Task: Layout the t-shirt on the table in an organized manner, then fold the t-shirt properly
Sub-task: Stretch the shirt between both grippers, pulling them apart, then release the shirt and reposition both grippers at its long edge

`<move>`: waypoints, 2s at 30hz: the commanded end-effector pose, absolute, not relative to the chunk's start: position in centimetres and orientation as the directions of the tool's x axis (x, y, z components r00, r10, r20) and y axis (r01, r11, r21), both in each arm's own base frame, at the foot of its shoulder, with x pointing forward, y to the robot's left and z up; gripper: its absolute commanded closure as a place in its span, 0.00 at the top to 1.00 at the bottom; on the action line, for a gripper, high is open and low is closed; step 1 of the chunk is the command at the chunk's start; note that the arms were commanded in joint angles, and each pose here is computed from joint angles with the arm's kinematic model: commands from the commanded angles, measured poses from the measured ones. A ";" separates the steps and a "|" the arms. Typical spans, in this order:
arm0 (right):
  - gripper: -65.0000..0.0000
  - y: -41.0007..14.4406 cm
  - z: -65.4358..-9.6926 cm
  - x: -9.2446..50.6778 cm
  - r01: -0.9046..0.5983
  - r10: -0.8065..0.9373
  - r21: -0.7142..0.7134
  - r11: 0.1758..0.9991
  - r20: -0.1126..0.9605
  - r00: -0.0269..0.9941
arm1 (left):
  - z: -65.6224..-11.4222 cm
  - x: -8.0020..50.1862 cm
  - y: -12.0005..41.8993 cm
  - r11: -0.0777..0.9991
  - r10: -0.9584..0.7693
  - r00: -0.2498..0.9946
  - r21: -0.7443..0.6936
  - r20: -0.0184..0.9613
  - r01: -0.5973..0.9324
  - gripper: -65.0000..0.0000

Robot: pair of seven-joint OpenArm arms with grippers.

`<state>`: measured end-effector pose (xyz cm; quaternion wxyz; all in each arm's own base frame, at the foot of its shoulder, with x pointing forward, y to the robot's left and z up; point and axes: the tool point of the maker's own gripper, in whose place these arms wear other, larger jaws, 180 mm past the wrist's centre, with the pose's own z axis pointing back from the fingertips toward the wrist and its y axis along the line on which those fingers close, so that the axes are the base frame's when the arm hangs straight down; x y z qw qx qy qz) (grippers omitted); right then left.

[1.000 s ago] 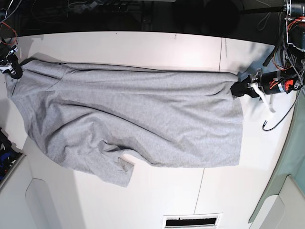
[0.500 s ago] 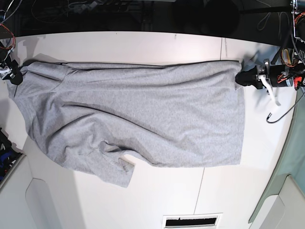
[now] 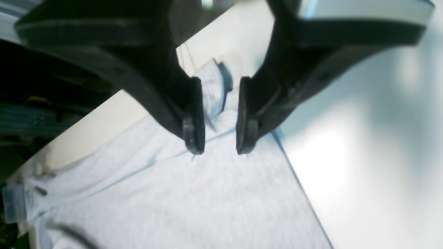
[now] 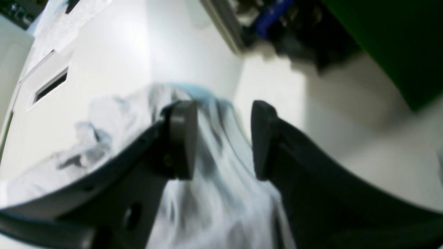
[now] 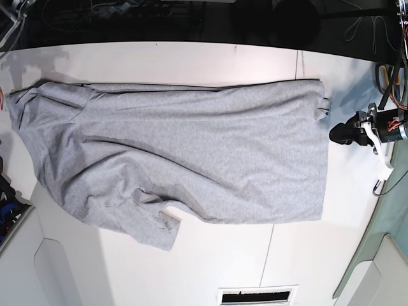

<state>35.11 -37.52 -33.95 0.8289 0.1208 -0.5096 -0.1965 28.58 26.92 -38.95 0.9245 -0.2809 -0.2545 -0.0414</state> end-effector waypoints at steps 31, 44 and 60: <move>0.00 -28.8 -42.5 44.2 -0.049 0.061 -0.038 0.998 0.741 0.669 | -48.2 36.9 25.1 0.977 -0.028 0.923 -0.185 0.383 0.107 0.02; 0.00 -33.3 -41.9 43.1 0.031 0.067 -0.117 0.993 0.742 0.667 | -48.5 34.3 27.0 0.978 -0.058 0.959 -0.179 0.278 0.111 0.02; 0.00 -35.6 -42.9 38.3 0.174 -0.139 0.039 0.984 0.775 0.616 | -48.7 29.7 29.9 0.953 -0.027 0.959 -0.282 0.281 0.109 0.06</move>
